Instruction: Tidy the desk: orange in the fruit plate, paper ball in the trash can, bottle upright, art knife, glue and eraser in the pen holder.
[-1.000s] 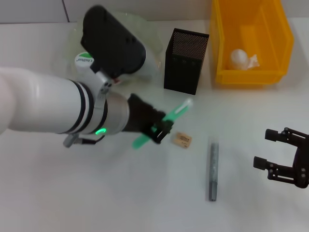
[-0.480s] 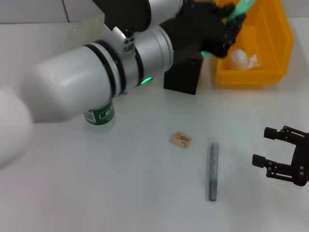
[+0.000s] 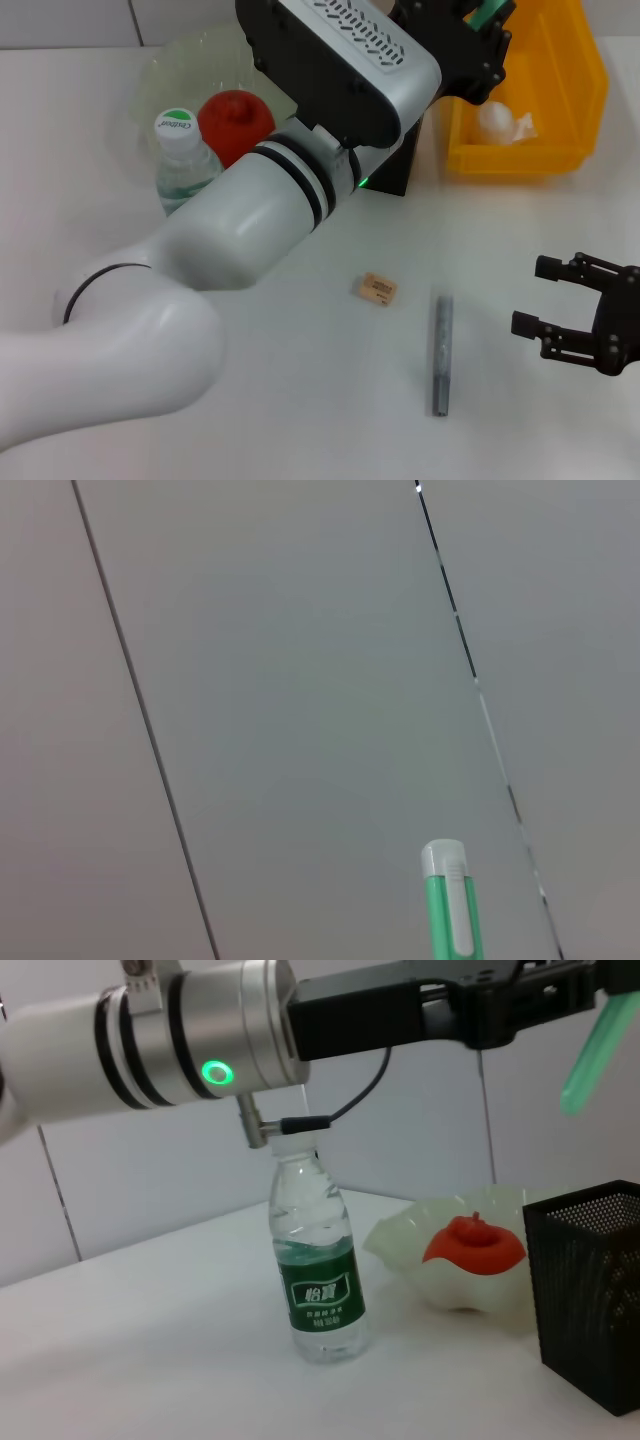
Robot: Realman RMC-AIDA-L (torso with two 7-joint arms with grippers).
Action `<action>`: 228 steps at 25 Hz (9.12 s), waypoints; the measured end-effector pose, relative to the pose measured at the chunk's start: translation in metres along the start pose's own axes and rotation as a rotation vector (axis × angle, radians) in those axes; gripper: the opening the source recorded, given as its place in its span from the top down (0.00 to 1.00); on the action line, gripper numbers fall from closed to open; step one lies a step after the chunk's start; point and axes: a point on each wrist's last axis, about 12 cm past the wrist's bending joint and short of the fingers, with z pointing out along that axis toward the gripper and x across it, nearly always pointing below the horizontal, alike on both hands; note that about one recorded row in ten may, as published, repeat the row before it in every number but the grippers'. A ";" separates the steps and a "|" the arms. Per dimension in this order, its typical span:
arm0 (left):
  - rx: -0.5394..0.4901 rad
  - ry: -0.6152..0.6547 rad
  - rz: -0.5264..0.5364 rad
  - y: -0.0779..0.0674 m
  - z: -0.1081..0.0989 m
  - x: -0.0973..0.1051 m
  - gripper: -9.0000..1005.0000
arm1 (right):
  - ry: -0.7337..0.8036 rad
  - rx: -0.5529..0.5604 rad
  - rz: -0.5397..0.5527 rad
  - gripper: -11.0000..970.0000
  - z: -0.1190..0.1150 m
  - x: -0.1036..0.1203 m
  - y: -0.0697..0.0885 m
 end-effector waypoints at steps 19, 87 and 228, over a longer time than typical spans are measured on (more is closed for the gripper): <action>-0.014 -0.064 0.103 0.009 -0.006 0.025 0.76 | -0.311 0.239 0.152 0.19 -0.034 -0.007 -0.014; 0.147 -0.183 0.195 -0.032 -0.048 0.042 0.71 | -0.595 0.010 0.162 0.64 0.045 -0.053 -0.020; 0.245 0.018 0.126 0.126 -0.096 -0.099 0.24 | -0.423 0.184 0.130 0.41 0.078 -0.072 -0.062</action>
